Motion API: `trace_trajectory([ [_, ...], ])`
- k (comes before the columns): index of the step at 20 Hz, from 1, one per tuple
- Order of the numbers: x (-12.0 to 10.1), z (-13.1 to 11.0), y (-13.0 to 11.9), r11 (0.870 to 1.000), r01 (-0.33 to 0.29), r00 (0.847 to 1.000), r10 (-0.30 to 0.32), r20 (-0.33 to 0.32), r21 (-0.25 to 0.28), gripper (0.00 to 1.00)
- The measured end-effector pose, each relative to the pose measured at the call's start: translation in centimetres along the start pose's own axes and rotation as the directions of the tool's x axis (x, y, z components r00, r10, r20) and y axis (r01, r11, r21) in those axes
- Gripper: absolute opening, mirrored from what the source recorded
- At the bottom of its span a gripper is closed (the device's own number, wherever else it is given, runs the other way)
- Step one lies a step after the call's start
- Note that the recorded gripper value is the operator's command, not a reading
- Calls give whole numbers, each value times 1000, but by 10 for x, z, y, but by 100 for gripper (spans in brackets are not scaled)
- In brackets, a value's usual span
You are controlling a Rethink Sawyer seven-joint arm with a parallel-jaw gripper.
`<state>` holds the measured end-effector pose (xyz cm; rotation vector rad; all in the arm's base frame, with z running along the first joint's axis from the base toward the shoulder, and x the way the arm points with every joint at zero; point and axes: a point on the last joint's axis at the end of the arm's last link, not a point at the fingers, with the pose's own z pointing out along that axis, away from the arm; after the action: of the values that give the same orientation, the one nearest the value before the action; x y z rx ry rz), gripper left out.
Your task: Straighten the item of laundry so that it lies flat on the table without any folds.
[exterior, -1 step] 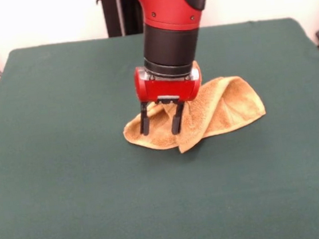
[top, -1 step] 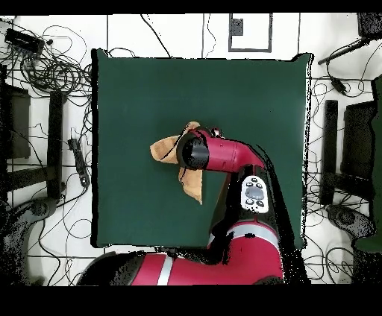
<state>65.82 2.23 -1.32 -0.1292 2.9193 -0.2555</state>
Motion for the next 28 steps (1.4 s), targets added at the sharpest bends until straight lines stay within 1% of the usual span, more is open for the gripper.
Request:
trace_trajectory([
  [9, 8, 0, 2, 1000, -16, 1000, 16, -5, -6, 100],
  [20, 16, 0, 5, 999, -46, 999, 46, 8, -11, 100],
  [24, 21, -2, 7, 999, -52, 999, 52, 9, -12, 100],
  [28, 32, -9, 16, 998, -59, 998, 59, -9, -20, 100],
])
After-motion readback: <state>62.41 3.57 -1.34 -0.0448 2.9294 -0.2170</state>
